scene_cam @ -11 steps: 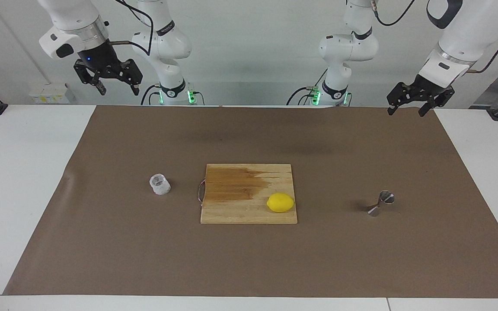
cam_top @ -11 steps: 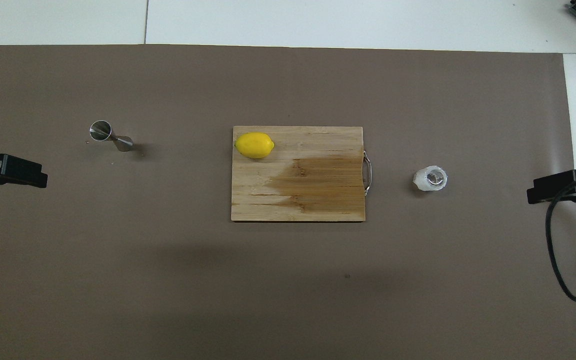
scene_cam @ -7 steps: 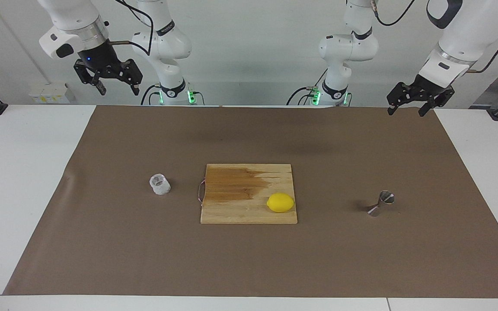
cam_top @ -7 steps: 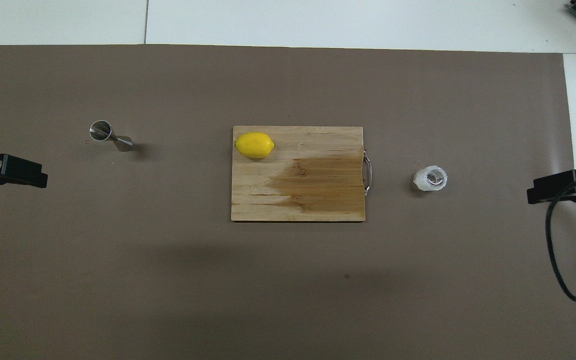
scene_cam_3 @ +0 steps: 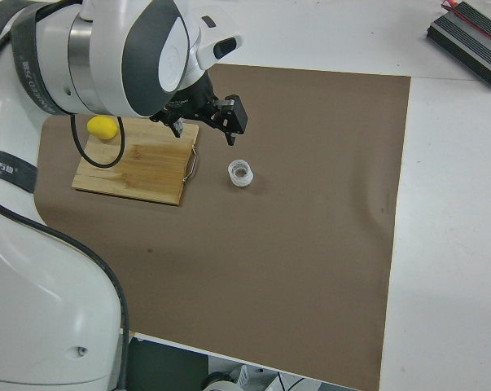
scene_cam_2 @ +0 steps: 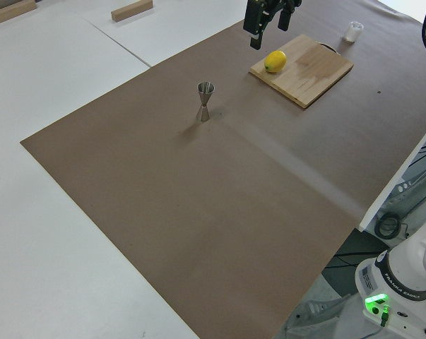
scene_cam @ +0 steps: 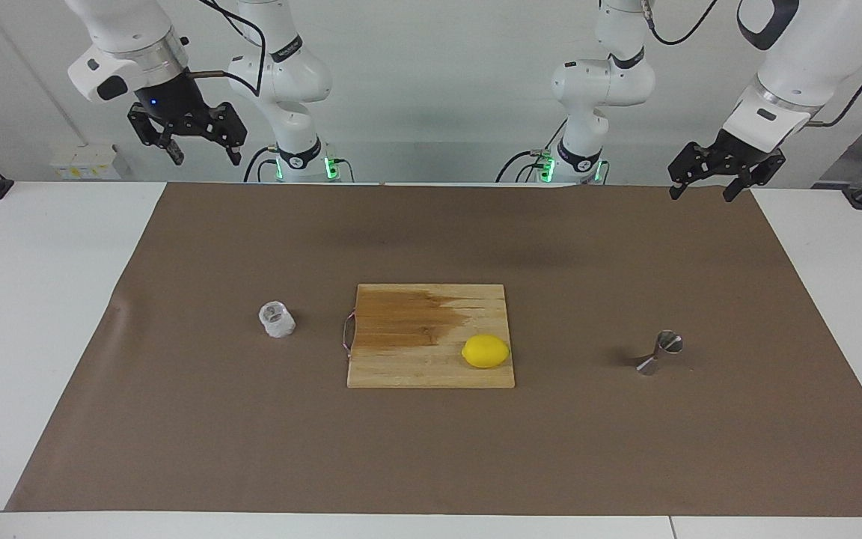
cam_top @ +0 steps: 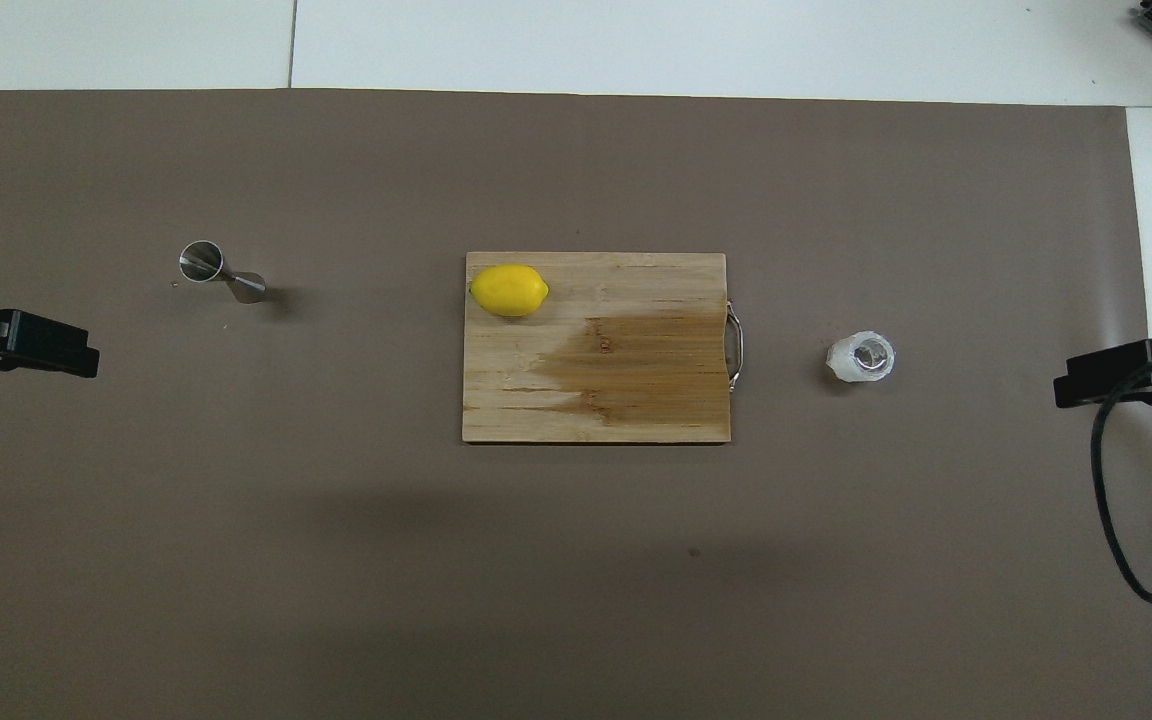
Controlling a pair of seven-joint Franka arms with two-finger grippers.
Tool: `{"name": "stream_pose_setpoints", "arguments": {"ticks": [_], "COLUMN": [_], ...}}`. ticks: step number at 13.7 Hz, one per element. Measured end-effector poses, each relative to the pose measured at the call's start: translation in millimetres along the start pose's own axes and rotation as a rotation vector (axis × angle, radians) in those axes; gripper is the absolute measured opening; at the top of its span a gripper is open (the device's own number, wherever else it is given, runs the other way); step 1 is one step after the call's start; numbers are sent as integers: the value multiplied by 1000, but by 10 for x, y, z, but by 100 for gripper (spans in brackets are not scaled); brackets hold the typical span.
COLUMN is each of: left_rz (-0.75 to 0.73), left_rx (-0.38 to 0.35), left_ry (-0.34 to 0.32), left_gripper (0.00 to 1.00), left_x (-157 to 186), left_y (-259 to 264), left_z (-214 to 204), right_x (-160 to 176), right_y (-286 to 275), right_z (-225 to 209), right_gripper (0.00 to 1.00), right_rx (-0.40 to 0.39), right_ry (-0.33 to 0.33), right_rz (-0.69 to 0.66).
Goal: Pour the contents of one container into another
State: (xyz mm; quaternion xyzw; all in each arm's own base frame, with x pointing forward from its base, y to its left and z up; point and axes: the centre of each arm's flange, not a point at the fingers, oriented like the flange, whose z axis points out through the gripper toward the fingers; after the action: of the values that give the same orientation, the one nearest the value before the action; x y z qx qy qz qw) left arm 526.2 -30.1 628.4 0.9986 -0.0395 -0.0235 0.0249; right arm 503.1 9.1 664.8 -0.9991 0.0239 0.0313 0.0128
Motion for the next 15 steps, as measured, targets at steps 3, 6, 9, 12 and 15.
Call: {"name": "stream_pose_setpoints", "arguments": {"ticks": [3, 6, 9, 12, 15], "left_rz": [-1, -47, -197, -381, -659], "left_rx": [-2, -63, -166, -231, -359], "left_ry": [23, 35, 25, -1, -22], "left_gripper": [100, 100, 100, 100, 100], "left_x": [25, 99, 405, 844, 1204], "left_y": [3, -67, -386, -822, -1172], "left_z": [-20, 4, 194, 518, 844], "right_x": [0, 0, 0, 0, 0], "right_y": [0, 0, 0, 0, 0], "right_z": [0, 0, 0, 0, 0], "right_gripper": [100, 100, 100, 100, 100], "right_rx": [0, 0, 0, 0, 0], "right_ry": [0, 0, 0, 0, 0], "right_rz": [0, 0, 0, 0, 0]}}
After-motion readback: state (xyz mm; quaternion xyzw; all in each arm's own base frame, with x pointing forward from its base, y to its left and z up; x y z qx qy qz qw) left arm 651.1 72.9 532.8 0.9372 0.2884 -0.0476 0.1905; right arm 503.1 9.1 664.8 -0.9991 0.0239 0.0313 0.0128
